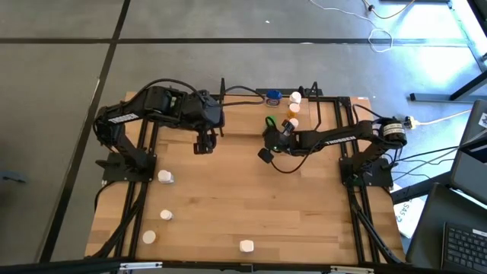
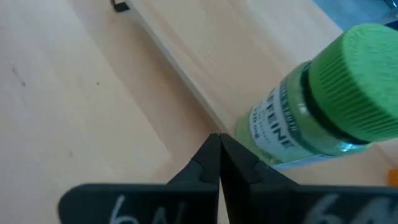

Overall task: Pick and place medicine bottles onto shelf by color
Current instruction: Put the green medicine on the shelf

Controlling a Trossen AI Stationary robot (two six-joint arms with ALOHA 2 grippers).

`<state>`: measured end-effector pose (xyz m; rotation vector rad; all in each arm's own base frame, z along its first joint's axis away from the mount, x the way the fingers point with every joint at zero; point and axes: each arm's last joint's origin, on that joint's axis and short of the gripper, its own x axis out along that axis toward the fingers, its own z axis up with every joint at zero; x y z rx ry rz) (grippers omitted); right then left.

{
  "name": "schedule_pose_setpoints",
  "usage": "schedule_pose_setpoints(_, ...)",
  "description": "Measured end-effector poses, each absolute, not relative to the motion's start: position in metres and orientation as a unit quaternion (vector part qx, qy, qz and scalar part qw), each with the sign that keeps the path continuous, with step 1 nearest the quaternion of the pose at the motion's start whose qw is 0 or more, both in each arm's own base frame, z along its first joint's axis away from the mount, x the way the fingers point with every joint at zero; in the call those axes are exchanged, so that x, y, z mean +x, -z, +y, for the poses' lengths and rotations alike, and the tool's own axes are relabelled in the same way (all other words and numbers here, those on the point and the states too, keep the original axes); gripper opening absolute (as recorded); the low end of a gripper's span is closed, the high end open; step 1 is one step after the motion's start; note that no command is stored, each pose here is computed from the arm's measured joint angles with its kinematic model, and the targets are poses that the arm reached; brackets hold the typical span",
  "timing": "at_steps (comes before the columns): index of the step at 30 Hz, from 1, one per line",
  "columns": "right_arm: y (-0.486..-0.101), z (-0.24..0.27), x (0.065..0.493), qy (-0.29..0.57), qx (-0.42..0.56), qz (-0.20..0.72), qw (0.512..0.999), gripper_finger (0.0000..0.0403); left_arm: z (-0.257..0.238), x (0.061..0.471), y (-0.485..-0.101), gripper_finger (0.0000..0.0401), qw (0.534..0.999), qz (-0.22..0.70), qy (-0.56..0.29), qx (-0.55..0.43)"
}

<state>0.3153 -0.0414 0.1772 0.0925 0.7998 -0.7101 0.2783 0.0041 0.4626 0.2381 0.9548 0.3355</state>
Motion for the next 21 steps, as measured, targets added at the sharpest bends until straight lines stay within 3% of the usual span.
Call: schedule_pose_setpoints(21,-0.179,-0.081,0.309,0.390,0.032,0.379,0.839,0.0007,0.004,0.278,-0.462,0.0279,0.866,0.460,-0.159,0.116)
